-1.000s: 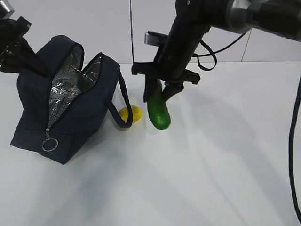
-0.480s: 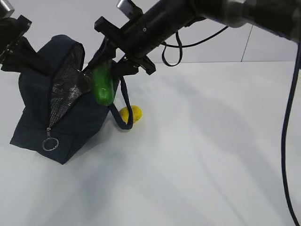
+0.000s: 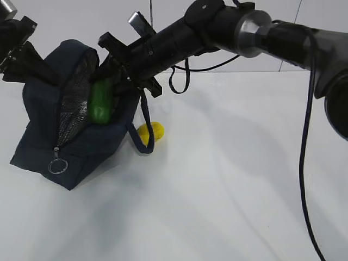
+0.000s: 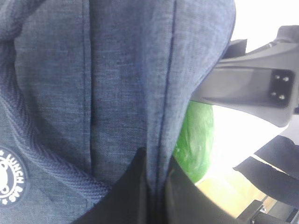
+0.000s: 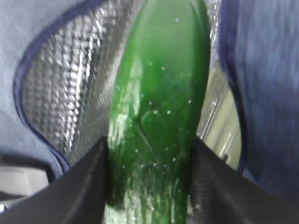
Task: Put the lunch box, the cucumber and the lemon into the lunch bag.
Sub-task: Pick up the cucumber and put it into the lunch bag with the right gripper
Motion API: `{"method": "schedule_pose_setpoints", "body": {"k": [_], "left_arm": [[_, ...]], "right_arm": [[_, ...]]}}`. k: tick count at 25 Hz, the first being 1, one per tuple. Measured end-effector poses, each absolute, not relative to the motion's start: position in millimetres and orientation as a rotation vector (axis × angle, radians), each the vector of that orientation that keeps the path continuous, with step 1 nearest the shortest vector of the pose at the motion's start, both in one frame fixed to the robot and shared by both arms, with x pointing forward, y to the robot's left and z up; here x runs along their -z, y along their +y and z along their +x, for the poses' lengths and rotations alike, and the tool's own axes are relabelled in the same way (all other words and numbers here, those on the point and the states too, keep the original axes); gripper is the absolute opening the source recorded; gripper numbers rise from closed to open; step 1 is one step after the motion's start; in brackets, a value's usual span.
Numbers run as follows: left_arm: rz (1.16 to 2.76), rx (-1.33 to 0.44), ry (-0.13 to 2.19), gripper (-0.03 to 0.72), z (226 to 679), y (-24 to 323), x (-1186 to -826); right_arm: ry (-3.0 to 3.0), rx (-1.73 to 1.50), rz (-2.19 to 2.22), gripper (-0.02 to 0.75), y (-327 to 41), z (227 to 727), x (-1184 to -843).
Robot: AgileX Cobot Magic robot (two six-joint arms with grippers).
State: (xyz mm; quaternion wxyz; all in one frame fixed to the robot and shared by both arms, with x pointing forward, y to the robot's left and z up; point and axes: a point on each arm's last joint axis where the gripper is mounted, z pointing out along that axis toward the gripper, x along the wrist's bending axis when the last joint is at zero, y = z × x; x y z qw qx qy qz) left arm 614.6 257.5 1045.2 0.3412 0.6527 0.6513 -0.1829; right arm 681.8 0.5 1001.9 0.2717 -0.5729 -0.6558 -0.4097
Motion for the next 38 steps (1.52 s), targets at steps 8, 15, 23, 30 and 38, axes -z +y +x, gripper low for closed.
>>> {"method": "schedule_pose_setpoints", "body": {"k": [8,15,23,30,38], "left_arm": [[1.696,0.478,1.691,0.005,614.6,257.2,-1045.4],[1.696,0.478,1.691,0.005,614.6,257.2,-1045.4],[1.672,0.432,1.737,0.005,617.0,270.9,-1043.9],[1.673,0.393,1.863,0.005,620.1,297.7,-1027.7],[1.676,0.368,1.927,0.005,623.2,313.8,-1015.2]], "right_arm": [[-1.758,1.125,-1.561,0.476,0.6,684.4,-1000.3],[-1.76,1.118,-1.556,0.512,0.9,683.7,-1000.2],[-1.86,1.172,-1.409,0.514,2.9,680.2,-1022.2],[-1.981,1.205,-1.327,0.514,-1.8,679.3,-1046.8],[-2.389,1.017,-1.359,0.514,-21.4,681.5,-1044.9]]}}
